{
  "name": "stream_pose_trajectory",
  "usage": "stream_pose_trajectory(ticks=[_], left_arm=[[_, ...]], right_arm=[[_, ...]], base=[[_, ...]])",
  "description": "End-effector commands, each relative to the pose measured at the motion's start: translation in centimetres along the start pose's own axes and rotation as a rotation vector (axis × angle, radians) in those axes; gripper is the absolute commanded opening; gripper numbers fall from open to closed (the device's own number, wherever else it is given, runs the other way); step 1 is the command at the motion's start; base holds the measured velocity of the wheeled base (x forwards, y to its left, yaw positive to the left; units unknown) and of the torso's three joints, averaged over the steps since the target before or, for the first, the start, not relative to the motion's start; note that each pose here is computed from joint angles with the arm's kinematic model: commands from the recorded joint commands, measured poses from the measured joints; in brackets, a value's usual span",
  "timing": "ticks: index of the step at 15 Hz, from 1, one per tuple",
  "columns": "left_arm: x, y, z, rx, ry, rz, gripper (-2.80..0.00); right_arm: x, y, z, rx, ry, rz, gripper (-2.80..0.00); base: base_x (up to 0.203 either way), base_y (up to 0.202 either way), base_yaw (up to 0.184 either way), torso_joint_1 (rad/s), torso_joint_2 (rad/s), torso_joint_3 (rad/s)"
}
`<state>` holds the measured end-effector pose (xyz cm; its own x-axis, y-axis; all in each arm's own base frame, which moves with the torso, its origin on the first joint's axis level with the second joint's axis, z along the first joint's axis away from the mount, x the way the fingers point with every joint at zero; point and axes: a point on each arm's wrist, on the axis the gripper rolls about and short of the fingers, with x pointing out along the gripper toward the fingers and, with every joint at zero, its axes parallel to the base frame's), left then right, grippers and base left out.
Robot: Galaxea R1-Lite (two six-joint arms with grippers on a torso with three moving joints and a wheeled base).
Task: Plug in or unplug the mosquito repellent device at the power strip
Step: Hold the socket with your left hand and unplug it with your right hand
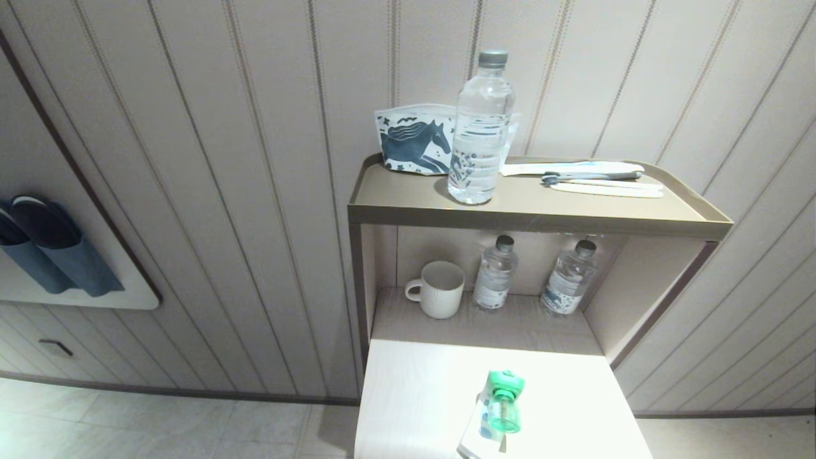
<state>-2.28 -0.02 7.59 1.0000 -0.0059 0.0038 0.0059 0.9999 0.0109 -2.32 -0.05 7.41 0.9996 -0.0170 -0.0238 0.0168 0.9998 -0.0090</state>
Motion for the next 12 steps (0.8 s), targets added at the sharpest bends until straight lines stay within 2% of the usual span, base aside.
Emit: stream_pose_trajectory(ticks=[1,3,5,7,9,12], left_arm=[[0.0,0.0,0.0,0.000,0.001,0.000,-2.80],[0.0,0.0,0.0,0.000,0.001,0.000,-2.80],[0.0,0.0,0.0,0.000,0.004,0.000,-2.80],[0.0,0.0,-0.1,0.000,0.005,0.000,-2.80],[0.0,0.0,-0.1,0.001,0.007,0.000,-2.80],[0.0,0.0,-0.1,0.001,0.008,0.000,-2.80]], right_arm=[[-0.2,0.0,0.4,-0.006,0.000,-0.002,-2.80],[-1.1,-0.1,2.3,-0.015,0.005,-0.005,-2.80],[-3.2,-0.1,7.1,-0.017,-0.042,-0.003,-2.80],[-4.4,-0.2,12.4,-0.018,-0.042,0.003,-2.80],[-3.2,-0.2,17.9,-0.013,0.056,0.026,-2.80],[1.1,0.0,25.0,0.065,0.263,0.095,-2.80]], base=[[0.000,0.000,0.000,0.000,0.00,0.000],[0.000,0.000,0.000,0.000,0.00,0.000],[0.000,0.000,0.000,0.000,0.00,0.000],[0.000,0.000,0.000,0.000,0.00,0.000],[0.000,0.000,0.000,0.000,0.00,0.000],[0.000,0.000,0.000,0.000,0.00,0.000]])
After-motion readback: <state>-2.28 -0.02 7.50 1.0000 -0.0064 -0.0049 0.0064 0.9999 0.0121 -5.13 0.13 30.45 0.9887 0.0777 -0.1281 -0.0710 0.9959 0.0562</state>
